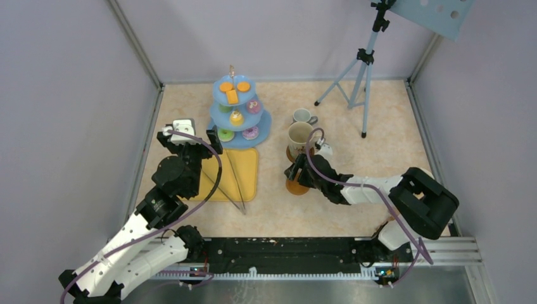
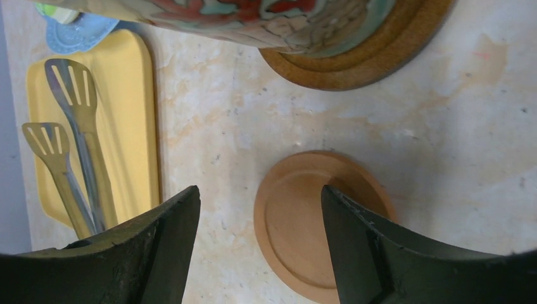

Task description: Serve the afternoon tea

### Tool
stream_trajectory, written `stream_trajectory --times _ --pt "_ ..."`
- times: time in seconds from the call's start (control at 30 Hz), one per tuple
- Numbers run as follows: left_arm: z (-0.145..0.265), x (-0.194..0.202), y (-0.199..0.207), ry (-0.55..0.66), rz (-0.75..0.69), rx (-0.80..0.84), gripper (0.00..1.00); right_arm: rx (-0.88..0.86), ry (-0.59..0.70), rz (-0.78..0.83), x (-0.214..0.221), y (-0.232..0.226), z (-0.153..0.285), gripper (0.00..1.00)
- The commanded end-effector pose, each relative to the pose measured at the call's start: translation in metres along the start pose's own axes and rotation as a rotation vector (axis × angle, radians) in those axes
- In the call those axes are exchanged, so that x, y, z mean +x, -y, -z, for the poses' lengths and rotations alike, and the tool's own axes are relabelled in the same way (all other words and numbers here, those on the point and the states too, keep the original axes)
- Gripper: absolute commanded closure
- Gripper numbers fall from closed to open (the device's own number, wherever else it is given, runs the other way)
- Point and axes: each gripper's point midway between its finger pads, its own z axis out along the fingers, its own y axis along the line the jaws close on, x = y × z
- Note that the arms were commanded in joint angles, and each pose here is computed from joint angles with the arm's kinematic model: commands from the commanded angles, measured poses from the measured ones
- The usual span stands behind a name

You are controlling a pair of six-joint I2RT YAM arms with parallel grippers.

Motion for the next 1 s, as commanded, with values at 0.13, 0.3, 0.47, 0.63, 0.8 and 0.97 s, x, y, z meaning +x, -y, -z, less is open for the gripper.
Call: stream_trajectory --times 0.13,0.3,0.47,0.63,0.8,0.97 --pt "0.000 -0.012 0.001 0.031 0.033 0.006 0.01 0.178 -0.017 0.091 0.013 0.059 0.014 0.29" --pt "-0.001 -0.010 0.002 0.025 0.027 0.008 0.01 0.223 0.024 0.115 -0.004 0.067 0.014 0.27" --pt "-0.001 -0.009 0.002 0.023 0.027 0.007 0.01 0.250 0.045 0.120 -0.014 0.077 0.013 0.27" --pt "-0.002 -0.008 0.003 0.020 0.023 0.009 0.01 0.161 0.047 0.190 -0.031 0.048 0.021 0.27" --pt "-0.003 -0.007 0.004 0.017 0.018 0.009 0.01 -0.083 0.111 0.345 -0.067 -0.014 0.071 0.23" --pt "-0.002 -0.008 0.007 0.018 0.028 0.024 0.01 -0.040 0.225 0.540 -0.108 -0.007 0.129 0.10"
